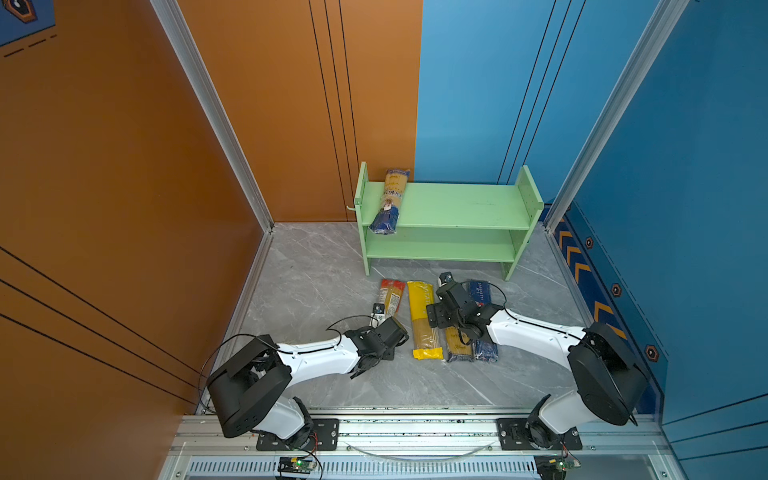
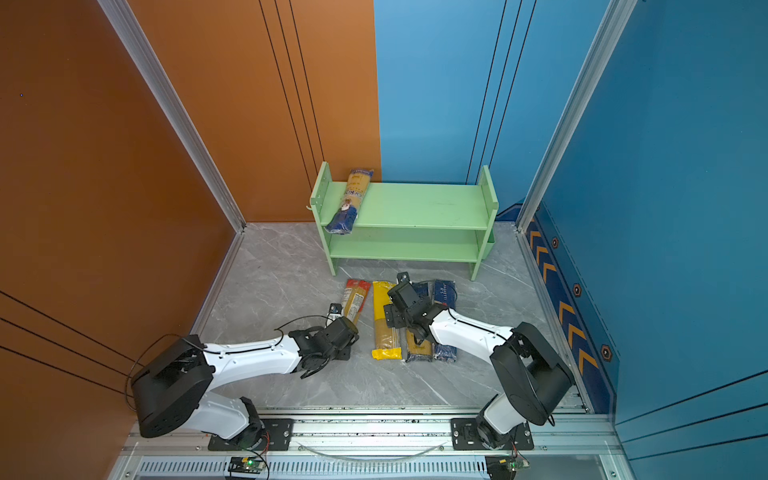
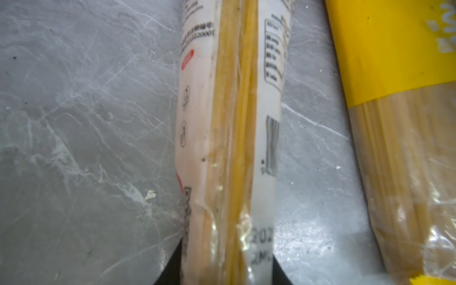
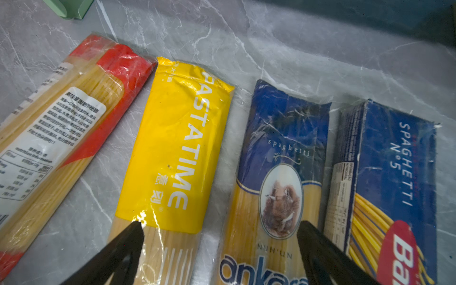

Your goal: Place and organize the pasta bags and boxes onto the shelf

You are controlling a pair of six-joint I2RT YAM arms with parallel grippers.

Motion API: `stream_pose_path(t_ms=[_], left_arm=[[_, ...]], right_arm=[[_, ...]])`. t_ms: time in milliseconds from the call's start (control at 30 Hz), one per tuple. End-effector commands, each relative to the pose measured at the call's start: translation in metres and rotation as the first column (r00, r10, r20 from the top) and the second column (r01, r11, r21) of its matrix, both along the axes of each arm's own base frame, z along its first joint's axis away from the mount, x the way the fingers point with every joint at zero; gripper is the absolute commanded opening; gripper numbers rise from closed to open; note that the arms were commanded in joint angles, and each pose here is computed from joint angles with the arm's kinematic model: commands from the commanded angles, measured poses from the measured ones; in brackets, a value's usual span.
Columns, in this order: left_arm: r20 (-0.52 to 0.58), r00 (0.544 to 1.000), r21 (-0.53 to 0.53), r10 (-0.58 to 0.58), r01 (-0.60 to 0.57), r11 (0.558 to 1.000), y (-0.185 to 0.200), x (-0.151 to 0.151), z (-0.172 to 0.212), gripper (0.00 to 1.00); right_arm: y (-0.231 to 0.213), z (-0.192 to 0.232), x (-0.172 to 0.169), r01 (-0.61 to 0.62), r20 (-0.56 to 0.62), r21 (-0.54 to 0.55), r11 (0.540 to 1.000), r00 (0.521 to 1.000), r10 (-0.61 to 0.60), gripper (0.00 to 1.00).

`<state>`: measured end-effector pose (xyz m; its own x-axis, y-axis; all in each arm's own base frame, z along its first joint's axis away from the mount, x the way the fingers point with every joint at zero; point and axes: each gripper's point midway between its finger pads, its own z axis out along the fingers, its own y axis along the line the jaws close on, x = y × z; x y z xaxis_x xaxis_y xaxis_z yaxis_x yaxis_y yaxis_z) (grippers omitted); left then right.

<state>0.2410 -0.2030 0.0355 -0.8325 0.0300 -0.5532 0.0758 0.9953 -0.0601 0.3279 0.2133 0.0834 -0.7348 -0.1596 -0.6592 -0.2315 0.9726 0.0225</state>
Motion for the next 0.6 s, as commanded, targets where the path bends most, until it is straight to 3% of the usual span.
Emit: stream_pose_path(t_ms=[0,567], left_arm=[[-0.009,1.0,-0.005,-0.013,0.013,1.0,-0.002,-0.005,0.012,0.0],[0.05,0.999,-0.03,-0.018,0.019,0.999,-0.001,-0.001,0.041,0.0]], right_arm=[[-0.008,-0.001,0.002,0.032,-0.009,0.015,0.999,0.999,-0.032,0.95],[-0.007,0.004,-0.003,0.012,-0.034,0.117,0.993,0.999,-0.008,0.95]])
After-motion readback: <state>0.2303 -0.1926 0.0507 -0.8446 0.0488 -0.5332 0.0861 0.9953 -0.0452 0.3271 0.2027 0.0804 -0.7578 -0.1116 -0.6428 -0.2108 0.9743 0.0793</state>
